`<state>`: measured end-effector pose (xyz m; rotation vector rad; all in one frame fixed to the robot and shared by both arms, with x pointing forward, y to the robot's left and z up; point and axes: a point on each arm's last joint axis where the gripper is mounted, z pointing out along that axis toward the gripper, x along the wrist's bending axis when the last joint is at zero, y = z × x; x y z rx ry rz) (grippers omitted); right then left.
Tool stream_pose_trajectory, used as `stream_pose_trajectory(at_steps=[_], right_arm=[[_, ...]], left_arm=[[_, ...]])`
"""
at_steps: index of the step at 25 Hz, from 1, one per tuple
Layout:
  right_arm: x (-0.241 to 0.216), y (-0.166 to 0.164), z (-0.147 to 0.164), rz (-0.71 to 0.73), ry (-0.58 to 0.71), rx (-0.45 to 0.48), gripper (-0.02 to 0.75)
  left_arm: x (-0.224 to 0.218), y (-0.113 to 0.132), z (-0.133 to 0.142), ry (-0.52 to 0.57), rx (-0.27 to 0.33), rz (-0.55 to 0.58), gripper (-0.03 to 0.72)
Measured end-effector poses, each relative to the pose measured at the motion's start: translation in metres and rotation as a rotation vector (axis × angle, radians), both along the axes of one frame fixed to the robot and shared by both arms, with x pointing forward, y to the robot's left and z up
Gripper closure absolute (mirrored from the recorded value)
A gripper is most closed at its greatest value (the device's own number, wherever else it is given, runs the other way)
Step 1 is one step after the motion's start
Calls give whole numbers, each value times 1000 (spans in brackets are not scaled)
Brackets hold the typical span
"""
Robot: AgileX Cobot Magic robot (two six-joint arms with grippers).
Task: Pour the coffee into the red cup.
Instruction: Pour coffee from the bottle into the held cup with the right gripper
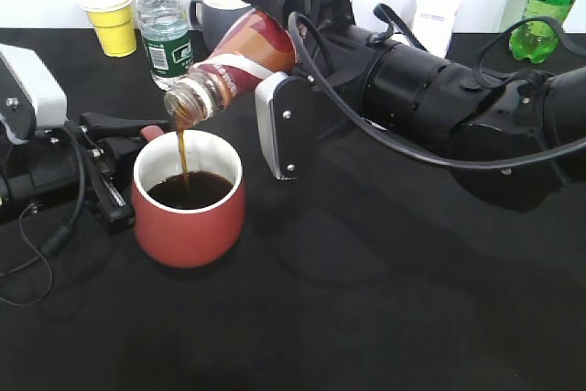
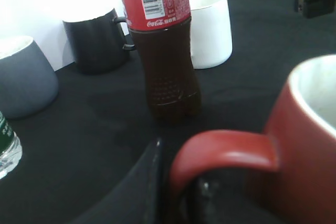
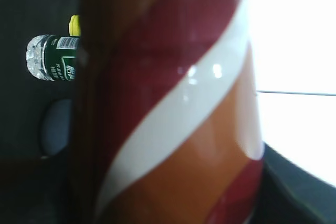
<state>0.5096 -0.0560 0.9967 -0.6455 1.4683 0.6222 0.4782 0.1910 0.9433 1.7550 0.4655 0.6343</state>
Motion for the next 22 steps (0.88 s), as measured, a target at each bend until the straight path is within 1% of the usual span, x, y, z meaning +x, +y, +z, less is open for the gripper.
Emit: stream_pose_trajectory(at_steps=[19,21,22], right_arm=[[0,0,0,-1,1,1,209],[0,0,0,-1,16,14,209],[0,0,0,-1,29,26,209]], left_arm=[[0,0,0,0,0,0,595],[0,0,1,-8,-11,-3,594],[0,0,3,-16,-27,-1,594]])
